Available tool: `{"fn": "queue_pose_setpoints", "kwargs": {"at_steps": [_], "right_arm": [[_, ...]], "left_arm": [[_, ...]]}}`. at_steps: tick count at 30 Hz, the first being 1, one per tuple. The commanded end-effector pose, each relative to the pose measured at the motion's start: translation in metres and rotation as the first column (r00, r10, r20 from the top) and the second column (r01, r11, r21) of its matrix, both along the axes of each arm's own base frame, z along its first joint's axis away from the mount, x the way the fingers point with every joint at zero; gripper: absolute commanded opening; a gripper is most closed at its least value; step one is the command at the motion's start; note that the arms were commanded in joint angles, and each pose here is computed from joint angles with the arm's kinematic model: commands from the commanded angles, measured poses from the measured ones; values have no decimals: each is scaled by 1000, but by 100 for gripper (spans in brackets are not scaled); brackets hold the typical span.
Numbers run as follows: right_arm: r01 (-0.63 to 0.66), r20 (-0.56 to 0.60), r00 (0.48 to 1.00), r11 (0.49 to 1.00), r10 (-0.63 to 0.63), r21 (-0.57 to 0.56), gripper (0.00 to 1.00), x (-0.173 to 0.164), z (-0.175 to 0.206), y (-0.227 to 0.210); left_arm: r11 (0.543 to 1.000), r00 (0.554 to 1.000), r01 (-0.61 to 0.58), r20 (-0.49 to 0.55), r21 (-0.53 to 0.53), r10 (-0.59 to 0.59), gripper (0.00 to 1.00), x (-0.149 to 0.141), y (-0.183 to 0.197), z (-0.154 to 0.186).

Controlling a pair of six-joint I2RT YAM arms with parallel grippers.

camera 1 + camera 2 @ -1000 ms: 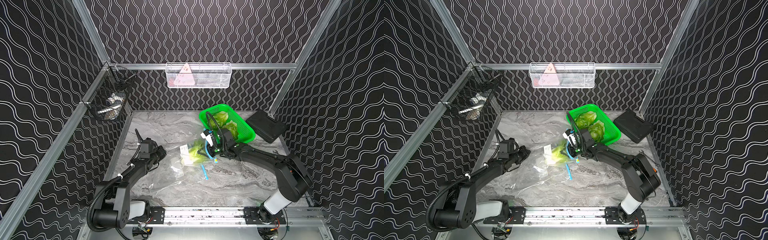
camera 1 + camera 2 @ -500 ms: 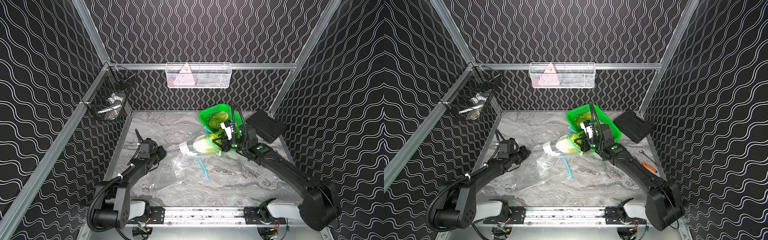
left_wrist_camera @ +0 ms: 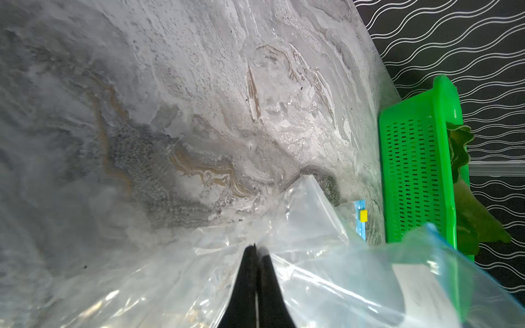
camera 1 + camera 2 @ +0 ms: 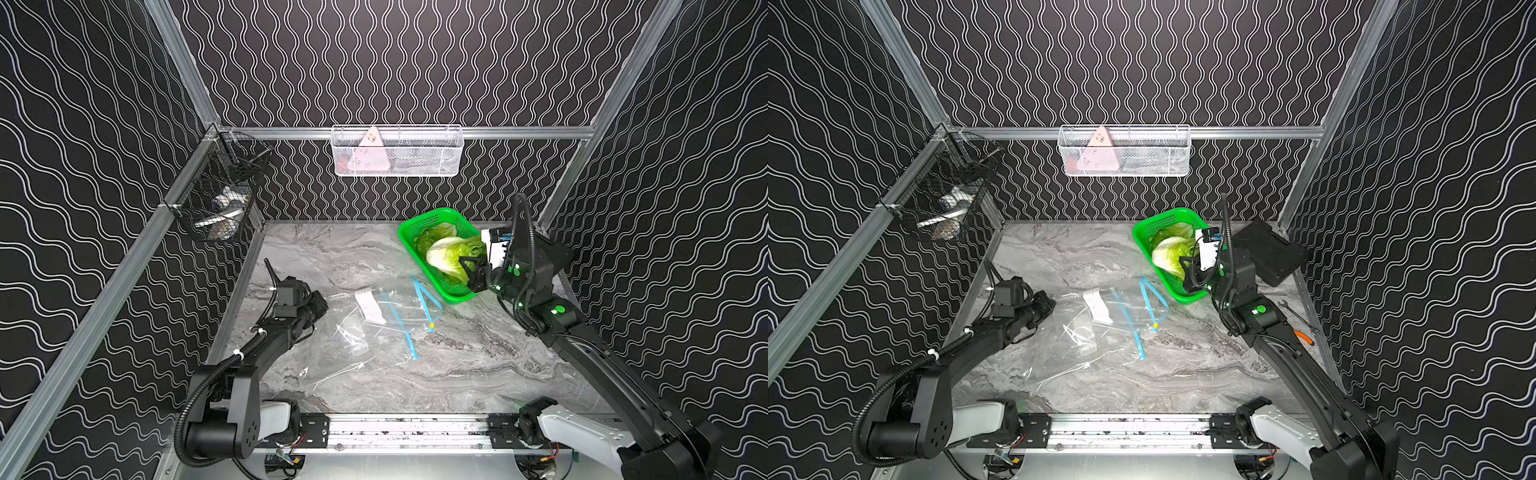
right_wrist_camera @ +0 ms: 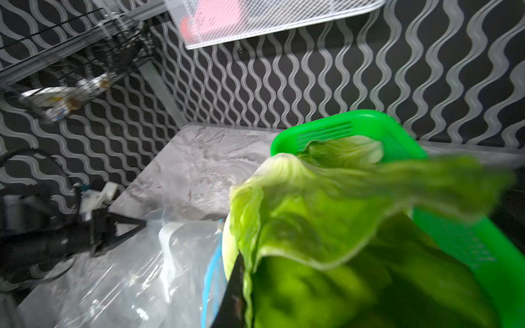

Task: Open the zip-top bag and take out the chinese cabbages
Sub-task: Pick up the Chinese cabbage from the zipper food storage bag, then place the Chinese cabbage in the basket.

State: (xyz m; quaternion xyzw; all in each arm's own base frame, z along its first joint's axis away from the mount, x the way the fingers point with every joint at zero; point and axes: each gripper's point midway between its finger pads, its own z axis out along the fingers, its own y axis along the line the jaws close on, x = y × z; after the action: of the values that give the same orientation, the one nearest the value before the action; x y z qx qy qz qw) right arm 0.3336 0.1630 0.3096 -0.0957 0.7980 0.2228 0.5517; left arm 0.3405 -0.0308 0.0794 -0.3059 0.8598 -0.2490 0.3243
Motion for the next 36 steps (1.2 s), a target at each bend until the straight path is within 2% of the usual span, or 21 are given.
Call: {"fn": "queue_pose_setpoints", "kwargs": {"at_steps": [1, 4, 7, 17, 24, 31, 36], "right_arm": [[158, 74, 985, 987, -158, 3, 0, 10, 19, -27], [187, 95, 978, 982, -185, -8, 0, 17, 25, -34], [179, 58, 983, 983, -177, -41, 0, 26, 19, -36], [105, -201, 971, 986, -129, -127, 0, 63, -66, -38], [19, -426, 903, 995, -57, -93, 0, 74, -137, -33], [22, -542, 839, 998, -47, -53, 0, 89, -178, -36], [59, -612, 785, 995, -96, -80, 0, 100, -204, -44]], "left_arm": [[1000, 1000, -21, 9, 8, 21, 0, 1, 5, 2], [1000, 1000, -27, 10, 6, 27, 0, 0, 7, 2], [1000, 1000, -27, 11, 5, 27, 0, 0, 7, 3], [1000, 1000, -18, 18, -10, 18, 0, 1, 5, 3], [1000, 1000, -14, 15, -21, 14, 0, 2, 3, 1], [1000, 1000, -12, 15, -24, 13, 0, 3, 3, 1], [1000, 1000, -13, 14, -25, 14, 0, 2, 3, 0]]}}
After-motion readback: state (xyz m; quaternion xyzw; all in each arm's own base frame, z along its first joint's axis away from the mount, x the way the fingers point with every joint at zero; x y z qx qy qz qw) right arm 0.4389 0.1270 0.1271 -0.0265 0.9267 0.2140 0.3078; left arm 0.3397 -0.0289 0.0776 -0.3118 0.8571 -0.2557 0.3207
